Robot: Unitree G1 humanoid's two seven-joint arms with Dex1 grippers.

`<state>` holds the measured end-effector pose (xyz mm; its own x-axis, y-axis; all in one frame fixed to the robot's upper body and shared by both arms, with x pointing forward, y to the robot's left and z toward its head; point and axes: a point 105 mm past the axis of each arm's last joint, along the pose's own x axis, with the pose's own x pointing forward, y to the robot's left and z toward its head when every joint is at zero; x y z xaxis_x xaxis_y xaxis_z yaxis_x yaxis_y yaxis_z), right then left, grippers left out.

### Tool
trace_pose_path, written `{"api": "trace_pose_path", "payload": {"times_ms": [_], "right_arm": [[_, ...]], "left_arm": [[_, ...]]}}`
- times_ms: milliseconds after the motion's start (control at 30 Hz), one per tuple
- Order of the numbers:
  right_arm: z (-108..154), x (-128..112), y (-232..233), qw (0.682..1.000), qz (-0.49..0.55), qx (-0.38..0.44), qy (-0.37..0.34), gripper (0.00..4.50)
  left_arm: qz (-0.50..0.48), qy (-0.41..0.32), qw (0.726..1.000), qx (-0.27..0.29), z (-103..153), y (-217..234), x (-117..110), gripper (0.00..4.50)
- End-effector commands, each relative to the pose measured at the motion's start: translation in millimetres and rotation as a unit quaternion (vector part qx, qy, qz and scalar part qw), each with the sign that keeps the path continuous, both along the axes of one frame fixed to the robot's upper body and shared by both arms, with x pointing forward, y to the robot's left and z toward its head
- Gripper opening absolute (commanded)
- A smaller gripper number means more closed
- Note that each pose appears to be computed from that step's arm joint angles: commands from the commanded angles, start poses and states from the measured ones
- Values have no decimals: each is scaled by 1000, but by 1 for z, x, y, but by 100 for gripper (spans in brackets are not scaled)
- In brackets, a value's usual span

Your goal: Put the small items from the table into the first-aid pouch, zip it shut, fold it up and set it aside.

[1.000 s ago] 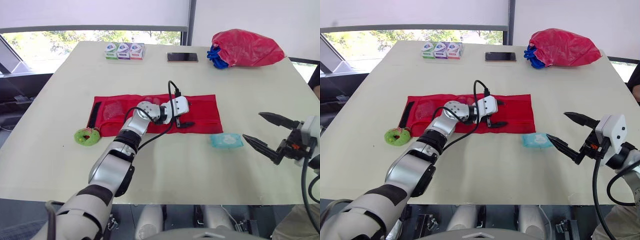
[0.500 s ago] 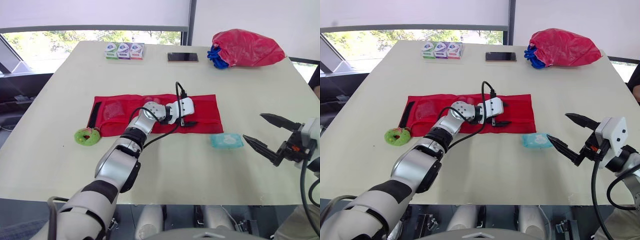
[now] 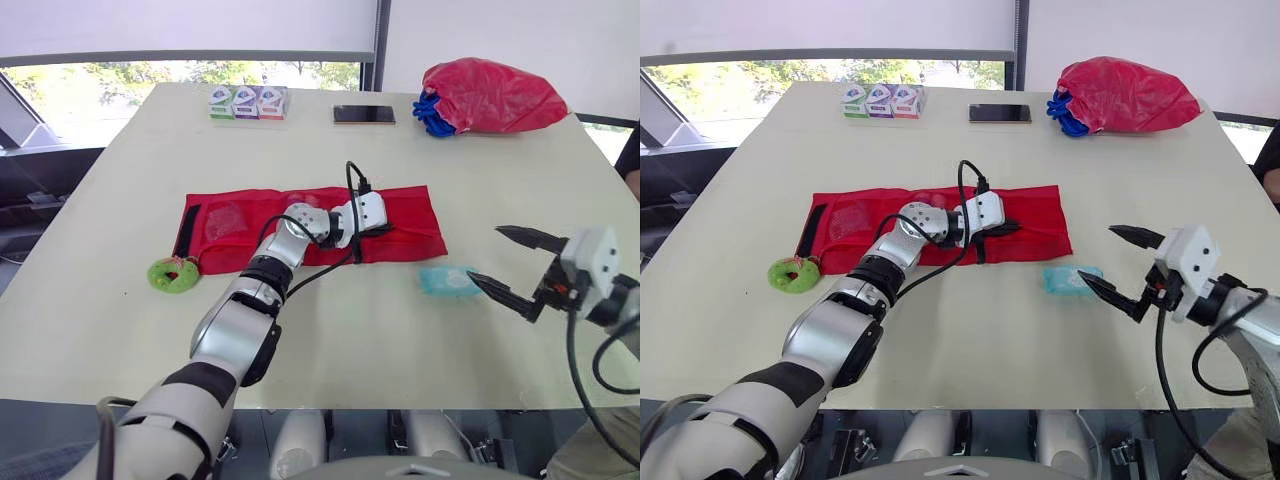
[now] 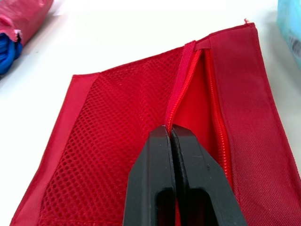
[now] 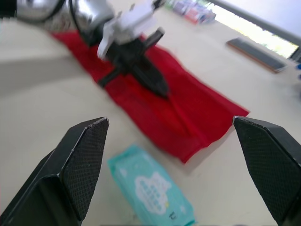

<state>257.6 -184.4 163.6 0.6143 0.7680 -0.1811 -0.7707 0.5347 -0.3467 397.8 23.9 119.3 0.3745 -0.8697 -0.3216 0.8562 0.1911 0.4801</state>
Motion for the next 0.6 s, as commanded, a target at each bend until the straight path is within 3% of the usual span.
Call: {"api": "trace_pose_path", "payload": {"times_ms": [33, 233, 533, 600], "right_arm": [[-11, 10, -6, 998, 38, -38, 17, 450], [-41, 28, -19, 983, 113, -126, 70, 450], [-65, 52, -22, 973, 133, -163, 94, 450], [-66, 53, -22, 972, 137, -166, 94, 398]], "left_arm": [[-8, -14, 999, -29, 17, -8, -2, 3], [-7, -15, 999, -42, 23, -14, -3, 3], [-11, -22, 999, -38, 20, -19, -9, 3], [-11, -21, 999, -39, 19, -20, -10, 0]]}}
